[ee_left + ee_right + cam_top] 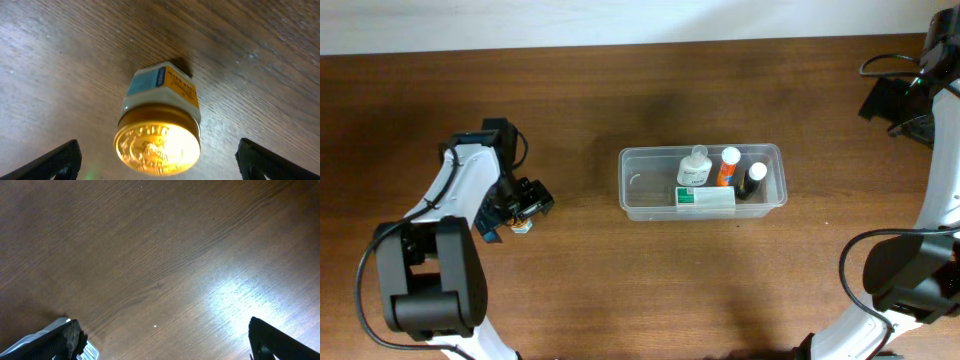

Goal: Pack container
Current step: 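Lower the left gripper over the gold Tiger Balm jar and grasp it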

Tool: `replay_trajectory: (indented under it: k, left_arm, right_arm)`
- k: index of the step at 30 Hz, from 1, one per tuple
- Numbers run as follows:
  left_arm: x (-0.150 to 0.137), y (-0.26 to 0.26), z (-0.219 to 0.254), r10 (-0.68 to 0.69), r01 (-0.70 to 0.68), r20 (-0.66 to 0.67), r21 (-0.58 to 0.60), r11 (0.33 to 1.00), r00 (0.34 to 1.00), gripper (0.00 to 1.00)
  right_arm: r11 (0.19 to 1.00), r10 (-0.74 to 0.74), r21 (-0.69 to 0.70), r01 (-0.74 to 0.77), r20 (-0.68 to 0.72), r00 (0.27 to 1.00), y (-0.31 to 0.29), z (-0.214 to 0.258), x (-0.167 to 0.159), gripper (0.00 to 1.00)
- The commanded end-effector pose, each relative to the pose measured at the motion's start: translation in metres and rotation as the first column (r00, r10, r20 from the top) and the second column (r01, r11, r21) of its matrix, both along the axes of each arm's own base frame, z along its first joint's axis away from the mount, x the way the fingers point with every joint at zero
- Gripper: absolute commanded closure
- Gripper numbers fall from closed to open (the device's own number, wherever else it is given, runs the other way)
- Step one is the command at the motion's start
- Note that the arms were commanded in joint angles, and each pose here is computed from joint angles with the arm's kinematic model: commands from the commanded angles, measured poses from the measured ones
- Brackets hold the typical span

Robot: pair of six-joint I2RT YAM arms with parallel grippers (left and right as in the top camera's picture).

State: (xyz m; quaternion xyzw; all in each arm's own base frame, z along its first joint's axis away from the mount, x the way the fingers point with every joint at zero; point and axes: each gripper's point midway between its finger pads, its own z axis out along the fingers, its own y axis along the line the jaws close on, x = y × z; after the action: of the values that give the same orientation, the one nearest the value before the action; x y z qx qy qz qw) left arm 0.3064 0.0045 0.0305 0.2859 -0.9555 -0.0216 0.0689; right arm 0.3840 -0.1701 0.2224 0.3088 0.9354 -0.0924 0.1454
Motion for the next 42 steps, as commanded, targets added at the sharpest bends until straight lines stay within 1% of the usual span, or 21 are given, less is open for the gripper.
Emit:
replay_trajectory:
  k: [1,4,15,23,31,34,42]
  left_arm:
    - [0.004,0.006,-0.005,0.017,-0.017,0.016,0.011,1.000,1.000,0.01]
    - [0.012,0.010,-0.007,-0.001,0.001,0.049,0.010,1.000,0.999,0.01]
    - [0.023,0.013,-0.014,-0.019,0.018,0.105,0.009,1.000,0.994,0.01]
    - [0.013,0.012,-0.024,-0.030,0.029,0.077,0.004,1.000,0.997,0.01]
    - [0.025,0.013,-0.026,-0.059,0.058,0.128,0.011,0.998,0.990,0.01]
    - [0.025,0.013,-0.027,-0.060,0.059,0.130,0.011,0.998,0.990,0.01]
    - [0.011,0.011,-0.032,-0.057,0.058,0.085,-0.006,0.998,0.995,0.01]
  right_arm:
    - [1.000,-0.011,-0.004,0.011,0.004,1.000,-0.001,0.002,-0.002,0.02]
    - [1.000,-0.011,-0.004,0.011,0.004,1.000,-0.001,0.002,-0.002,0.02]
    - [1.000,-0.011,-0.004,0.011,0.004,1.000,-0.001,0.002,-0.002,0.02]
    - [1.000,-0.011,-0.004,0.011,0.004,1.000,-0.001,0.002,-0.003,0.02]
    - [1.000,-0.011,-0.004,0.011,0.004,1.000,-0.001,0.002,-0.002,0.02]
    - [1.000,-0.011,-0.004,0.011,0.004,1.000,-0.001,0.002,-0.002,0.02]
    - [1.000,-0.011,-0.004,0.011,0.004,1.000,-0.001,0.002,-0.003,0.02]
